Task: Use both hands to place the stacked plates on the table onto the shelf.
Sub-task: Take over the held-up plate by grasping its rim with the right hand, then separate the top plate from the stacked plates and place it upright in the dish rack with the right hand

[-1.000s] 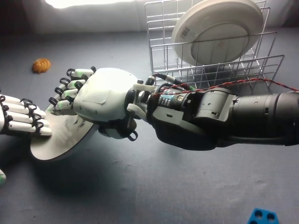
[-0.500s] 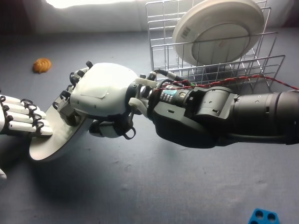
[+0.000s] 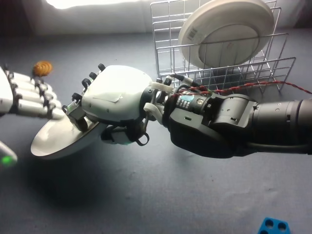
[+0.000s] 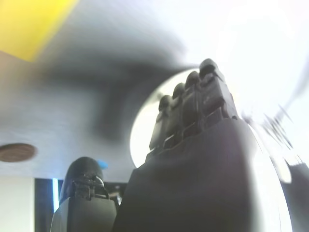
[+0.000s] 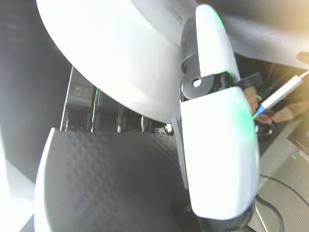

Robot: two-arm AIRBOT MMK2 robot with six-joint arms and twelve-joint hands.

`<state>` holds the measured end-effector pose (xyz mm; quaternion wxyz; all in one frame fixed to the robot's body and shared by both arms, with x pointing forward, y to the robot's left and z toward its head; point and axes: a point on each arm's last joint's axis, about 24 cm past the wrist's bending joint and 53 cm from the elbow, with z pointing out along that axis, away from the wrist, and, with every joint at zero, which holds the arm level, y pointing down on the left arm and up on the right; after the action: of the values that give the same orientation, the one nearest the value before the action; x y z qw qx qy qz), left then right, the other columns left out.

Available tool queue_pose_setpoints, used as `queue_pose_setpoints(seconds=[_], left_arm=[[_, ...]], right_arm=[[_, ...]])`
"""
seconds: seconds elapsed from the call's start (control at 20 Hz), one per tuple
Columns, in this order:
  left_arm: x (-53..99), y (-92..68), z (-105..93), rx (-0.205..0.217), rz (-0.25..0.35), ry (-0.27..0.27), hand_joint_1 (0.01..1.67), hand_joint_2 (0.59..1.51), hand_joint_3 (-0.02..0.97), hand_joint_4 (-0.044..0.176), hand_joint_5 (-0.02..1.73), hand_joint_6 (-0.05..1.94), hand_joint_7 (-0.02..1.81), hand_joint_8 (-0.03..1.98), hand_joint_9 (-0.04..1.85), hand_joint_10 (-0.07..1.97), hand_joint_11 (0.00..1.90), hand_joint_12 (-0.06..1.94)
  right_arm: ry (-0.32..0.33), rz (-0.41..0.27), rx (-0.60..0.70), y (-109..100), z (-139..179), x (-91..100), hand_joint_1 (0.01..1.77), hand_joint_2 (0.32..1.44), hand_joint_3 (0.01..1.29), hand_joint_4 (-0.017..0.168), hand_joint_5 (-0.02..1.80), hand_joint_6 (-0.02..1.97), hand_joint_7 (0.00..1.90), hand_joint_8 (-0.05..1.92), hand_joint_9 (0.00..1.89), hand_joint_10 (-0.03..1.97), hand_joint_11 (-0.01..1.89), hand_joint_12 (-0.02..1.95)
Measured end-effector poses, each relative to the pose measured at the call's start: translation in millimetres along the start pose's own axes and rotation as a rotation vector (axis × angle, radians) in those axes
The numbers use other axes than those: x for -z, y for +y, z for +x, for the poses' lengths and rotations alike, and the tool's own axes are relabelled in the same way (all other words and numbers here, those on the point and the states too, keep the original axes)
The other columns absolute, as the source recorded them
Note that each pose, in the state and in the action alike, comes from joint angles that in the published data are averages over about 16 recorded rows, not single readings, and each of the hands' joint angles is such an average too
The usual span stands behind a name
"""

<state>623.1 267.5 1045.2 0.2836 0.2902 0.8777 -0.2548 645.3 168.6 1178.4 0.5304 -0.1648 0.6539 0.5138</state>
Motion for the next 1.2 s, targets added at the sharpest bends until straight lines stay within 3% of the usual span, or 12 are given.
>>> queue_pose_setpoints(seconds=[0.45, 0.95, 1.2], left_arm=[[18.2, -9.2, -43.7, -0.003, 0.021, -0.116, 0.02, 1.113, 0.004, 0.000, 0.01, 0.01, 0.02, -0.01, 0.02, 0.01, 0.02, 0.01], [25.4, -19.0, -53.6, 0.000, 0.041, -0.141, 0.01, 1.115, 0.005, 0.000, 0.02, 0.01, 0.02, 0.00, 0.02, 0.01, 0.02, 0.01], [26.4, -24.5, -54.4, -0.001, 0.052, -0.141, 0.01, 1.115, 0.005, -0.001, 0.02, 0.01, 0.02, 0.00, 0.02, 0.01, 0.02, 0.01]], right_arm=[[0.002, 0.013, -0.044, 0.2, -11.5, 23.5, 1.26, 1.06, 0.01, 0.010, 0.74, 0.89, 0.79, 1.06, 0.86, 0.95, 0.64, 1.37], [-0.012, 0.030, -0.149, 19.6, -56.8, 69.8, 1.30, 1.06, 0.01, -0.003, 0.84, 0.93, 0.88, 0.98, 0.85, 1.26, 0.69, 1.38], [-0.050, 0.037, -0.221, 34.0, -93.1, 93.5, 1.31, 1.06, 0.01, -0.004, 0.88, 0.96, 0.92, 0.96, 0.86, 1.27, 0.72, 1.39]])
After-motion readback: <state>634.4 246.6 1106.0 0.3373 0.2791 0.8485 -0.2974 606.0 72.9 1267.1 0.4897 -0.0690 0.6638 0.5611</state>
